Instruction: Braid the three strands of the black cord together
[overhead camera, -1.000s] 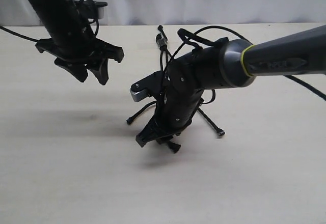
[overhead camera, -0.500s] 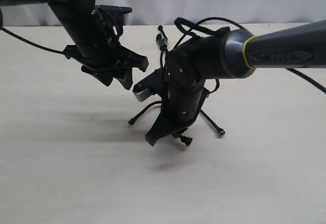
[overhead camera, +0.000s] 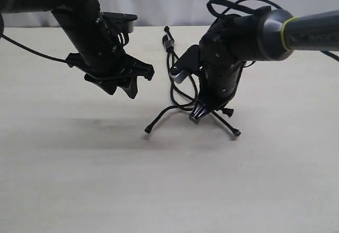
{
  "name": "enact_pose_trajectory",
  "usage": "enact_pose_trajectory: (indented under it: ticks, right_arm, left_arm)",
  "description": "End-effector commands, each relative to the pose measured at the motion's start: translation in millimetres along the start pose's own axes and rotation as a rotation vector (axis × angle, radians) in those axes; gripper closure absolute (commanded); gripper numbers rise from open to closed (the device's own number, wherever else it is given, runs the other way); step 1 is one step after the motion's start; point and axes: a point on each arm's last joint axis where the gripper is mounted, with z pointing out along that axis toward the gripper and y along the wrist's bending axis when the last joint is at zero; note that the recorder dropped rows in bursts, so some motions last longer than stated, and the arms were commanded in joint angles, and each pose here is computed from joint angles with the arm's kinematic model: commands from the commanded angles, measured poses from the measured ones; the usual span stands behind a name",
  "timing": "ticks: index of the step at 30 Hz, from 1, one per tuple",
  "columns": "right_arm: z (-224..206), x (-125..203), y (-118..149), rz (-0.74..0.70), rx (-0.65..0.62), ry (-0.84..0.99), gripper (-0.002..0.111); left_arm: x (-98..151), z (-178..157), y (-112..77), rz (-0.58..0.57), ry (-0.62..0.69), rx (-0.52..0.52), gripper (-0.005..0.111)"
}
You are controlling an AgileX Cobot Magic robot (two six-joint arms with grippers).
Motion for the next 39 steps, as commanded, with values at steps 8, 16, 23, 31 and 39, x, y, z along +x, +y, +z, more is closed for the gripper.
enact_pose_trajectory:
  ticks: [8,16,23,31,39]
  right_arm:
    - [49,12,-25,0.206,-0.101,0.034,0.104]
    - [41,11,8,0.195,-0.5,0.058,0.104]
    - [40,15,23,0.228,-0.645,0.065,0.104]
    - [41,20,30,0.245,-0.7,0.086,0.104]
    - [37,18,27,0.331,-0.69,0.08,0.073]
  left_arm:
    - [0,-2,-2.3,-0.003,-0.011,0.004,0.06]
    - [-1,23,0.8,-0.015,0.034,0.003,0.06]
    - [-4,53,-3.3,-0.011,0.04,0.007,0.06]
    - [7,93,-28.5,0.041,0.124,0.084,0.06]
    - [12,87,-30.7,0.057,0.177,0.082,0.06]
